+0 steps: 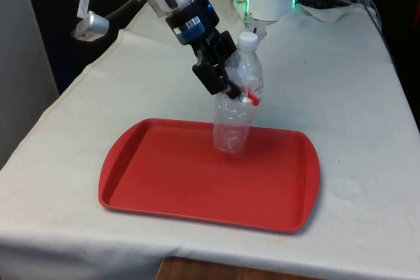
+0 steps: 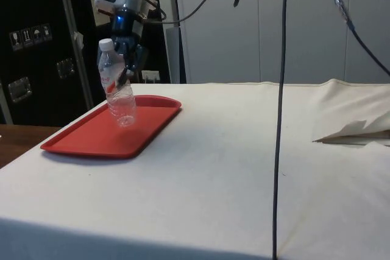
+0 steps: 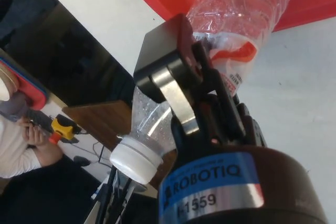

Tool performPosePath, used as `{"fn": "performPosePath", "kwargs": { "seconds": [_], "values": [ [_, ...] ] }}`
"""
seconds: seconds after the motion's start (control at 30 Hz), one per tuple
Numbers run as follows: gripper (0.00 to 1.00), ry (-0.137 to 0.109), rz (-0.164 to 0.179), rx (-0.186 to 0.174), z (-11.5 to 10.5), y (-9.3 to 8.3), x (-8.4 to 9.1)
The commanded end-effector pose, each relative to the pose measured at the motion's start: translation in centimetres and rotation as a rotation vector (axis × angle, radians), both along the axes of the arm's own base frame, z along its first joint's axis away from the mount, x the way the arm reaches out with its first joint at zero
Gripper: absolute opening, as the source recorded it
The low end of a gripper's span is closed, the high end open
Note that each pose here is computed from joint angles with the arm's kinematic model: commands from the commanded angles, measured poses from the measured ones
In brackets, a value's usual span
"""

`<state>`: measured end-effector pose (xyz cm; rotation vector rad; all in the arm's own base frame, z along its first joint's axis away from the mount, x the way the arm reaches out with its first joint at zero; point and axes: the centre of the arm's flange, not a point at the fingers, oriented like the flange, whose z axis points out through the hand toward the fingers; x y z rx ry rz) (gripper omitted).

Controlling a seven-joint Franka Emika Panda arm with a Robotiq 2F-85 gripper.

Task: Place the bottle upright on the tray.

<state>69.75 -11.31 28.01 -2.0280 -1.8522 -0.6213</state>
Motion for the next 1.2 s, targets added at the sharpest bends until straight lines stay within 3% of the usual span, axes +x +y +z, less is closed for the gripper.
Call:
{"fn": "performPosePath", "kwargs": {
  "seconds": [0.0, 0.8, 1.17],
  "values": [
    [0.33, -0.002, 0.001, 0.004, -0.1, 0.0, 0.0],
    [0.33, -0.002, -0.016, 0.074, -2.0, -2.9, 1.4],
    [0.33, 0.003, -0.020, 0.090, -2.4, -3.1, 1.3]
  ]
}}
